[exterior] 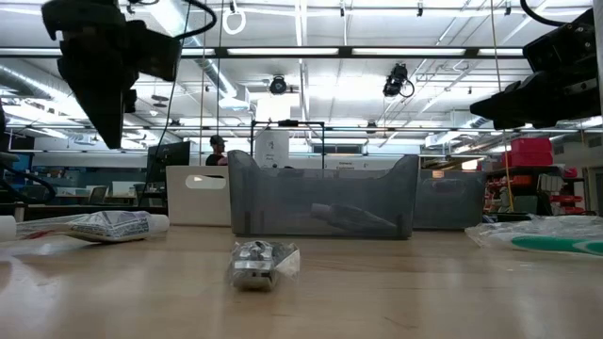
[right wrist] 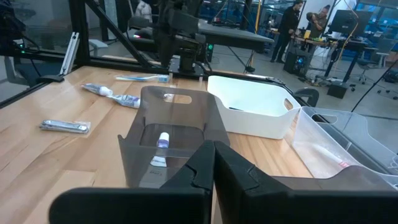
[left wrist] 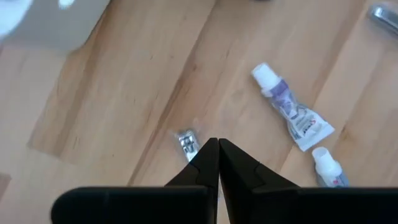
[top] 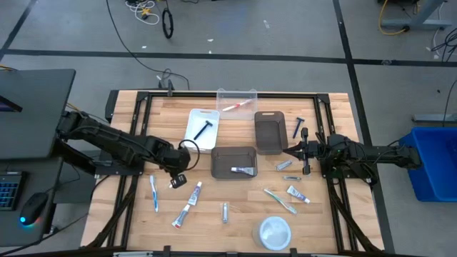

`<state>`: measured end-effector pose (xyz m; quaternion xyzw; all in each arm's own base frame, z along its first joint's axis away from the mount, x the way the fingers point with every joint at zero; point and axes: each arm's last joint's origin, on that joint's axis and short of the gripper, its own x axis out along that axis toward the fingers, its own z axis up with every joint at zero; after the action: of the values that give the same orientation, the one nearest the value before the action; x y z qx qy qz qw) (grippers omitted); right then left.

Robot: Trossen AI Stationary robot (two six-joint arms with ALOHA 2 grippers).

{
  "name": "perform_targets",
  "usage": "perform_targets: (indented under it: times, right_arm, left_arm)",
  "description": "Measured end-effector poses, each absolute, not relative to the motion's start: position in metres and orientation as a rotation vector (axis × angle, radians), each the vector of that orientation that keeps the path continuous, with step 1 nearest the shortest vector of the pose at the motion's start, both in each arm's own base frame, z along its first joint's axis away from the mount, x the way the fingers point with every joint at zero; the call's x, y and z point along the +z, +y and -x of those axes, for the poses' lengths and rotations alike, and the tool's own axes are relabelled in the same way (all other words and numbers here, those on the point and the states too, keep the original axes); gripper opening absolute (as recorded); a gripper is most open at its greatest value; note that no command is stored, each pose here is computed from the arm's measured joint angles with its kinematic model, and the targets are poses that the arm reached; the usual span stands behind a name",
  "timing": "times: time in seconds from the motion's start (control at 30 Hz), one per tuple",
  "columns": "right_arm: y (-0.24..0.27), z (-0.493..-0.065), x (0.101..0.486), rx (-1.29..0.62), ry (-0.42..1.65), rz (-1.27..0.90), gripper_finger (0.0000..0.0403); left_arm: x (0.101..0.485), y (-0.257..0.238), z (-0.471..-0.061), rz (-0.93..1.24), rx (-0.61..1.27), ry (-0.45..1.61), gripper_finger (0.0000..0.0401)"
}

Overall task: Pick & Place Travel size toiletries
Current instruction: Put the silver nail cutter into the top black bin

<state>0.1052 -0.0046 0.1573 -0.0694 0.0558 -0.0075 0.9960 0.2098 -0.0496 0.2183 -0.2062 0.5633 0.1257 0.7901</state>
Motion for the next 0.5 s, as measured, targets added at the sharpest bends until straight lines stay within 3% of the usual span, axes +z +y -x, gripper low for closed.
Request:
perform_targets:
  times: [0.27, 0.5]
  right_arm:
    - [-0.005, -0.105, 0.157, -0.015, 0.112, 0.139, 0.0014]
    - [-0.005, -0.105, 0.157, -0.015, 0.112, 0.139, 0.0014]
  left_arm:
    - [0.217, -0.047, -0.209, 0.586, 0.468, 1.17, 0.0037]
    - [0.202, -0.051, -0.21, 0.662, 0.586, 1.277, 0.0099]
